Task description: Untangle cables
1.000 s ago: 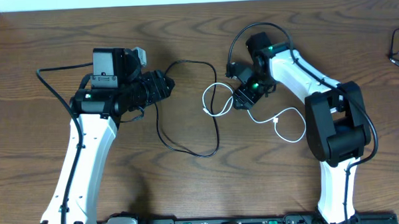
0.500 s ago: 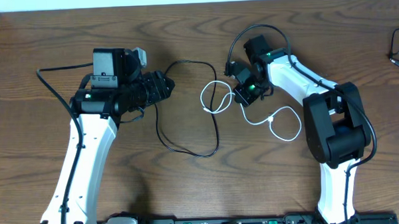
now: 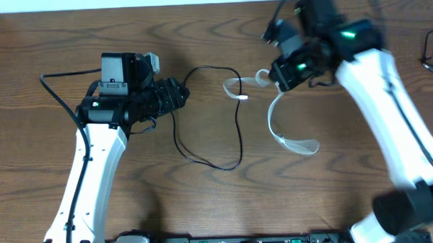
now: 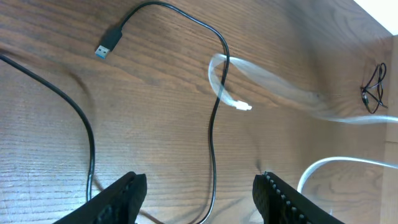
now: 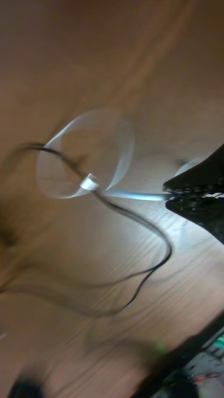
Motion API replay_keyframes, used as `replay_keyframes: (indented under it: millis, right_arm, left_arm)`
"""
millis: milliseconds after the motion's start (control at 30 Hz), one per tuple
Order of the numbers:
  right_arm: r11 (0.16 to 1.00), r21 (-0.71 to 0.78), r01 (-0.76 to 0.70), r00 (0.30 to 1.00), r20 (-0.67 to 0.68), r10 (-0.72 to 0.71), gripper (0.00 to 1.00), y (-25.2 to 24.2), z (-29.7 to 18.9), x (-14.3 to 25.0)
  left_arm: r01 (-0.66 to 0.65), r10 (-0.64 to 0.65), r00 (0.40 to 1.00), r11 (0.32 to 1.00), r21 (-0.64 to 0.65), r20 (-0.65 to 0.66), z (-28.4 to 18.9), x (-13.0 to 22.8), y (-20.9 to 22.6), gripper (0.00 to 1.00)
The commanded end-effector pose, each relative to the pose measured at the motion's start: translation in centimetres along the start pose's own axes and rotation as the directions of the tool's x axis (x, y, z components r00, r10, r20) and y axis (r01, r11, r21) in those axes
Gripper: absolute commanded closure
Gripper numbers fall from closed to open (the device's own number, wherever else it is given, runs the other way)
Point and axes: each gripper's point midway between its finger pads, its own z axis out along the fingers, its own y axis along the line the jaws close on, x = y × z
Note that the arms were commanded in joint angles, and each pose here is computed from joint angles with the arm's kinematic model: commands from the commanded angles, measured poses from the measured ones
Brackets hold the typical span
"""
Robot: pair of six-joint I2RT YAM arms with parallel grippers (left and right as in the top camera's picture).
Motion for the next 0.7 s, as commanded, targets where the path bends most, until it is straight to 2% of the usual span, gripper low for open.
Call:
replay_keyframes:
  millis: [0,133,267,367,433,500,533,667]
  right_arm:
    - [0.999,0.032,-0.031,0.992,0.121,0.027,0.99,0.8,-4.2,-1.2]
    - [0.987,0.12,-0.11,0.959,0.274,0.074,0.99,0.4,-9.0,-2.3]
    - [0.938,0.254,-0.235,0.885,0.455,0.098,0.99,-1.6,-14.7,-3.2]
    - [0.908,0.309,-0.282,0.855,0.51,0.092,0.99,-2.7,-17.0,-2.9]
    - [0.904,0.312,-0.292,0.862,0.496,0.107,0.99,-2.9,-16.9,-2.3]
    - [0.906,0.304,-0.294,0.884,0.446,0.137,0.89,-2.9,-15.8,-1.3]
    - [0.906,0.295,-0.302,0.894,0.417,0.162,0.78,-2.9,-15.1,-0.8]
    - [0.909,0.237,-0.341,0.93,0.226,0.29,0.53,-2.5,-11.0,2.1]
  left_arm:
    - [-0.032,0.032,0.999,0.999,0.012,0.021,-0.7,-0.4,-0.5,0.4]
    - [-0.032,0.032,0.999,0.999,0.012,0.021,-0.7,-0.4,-0.5,0.4]
    - [-0.032,0.032,0.999,0.999,0.012,0.021,-0.7,-0.4,-0.5,0.4]
    - [-0.032,0.032,0.999,0.999,0.012,0.021,-0.7,-0.4,-0.5,0.4]
    - [-0.033,0.032,0.999,0.999,0.012,0.022,-0.7,-0.4,-0.5,0.4]
    - [-0.033,0.032,0.999,0.999,0.012,0.022,-0.7,-0.4,-0.5,0.4]
    - [-0.033,0.032,0.999,0.999,0.012,0.022,-0.7,-0.4,-0.5,0.4]
    - [-0.033,0.032,0.999,0.999,0.012,0.022,-0.7,-0.4,-0.5,0.39]
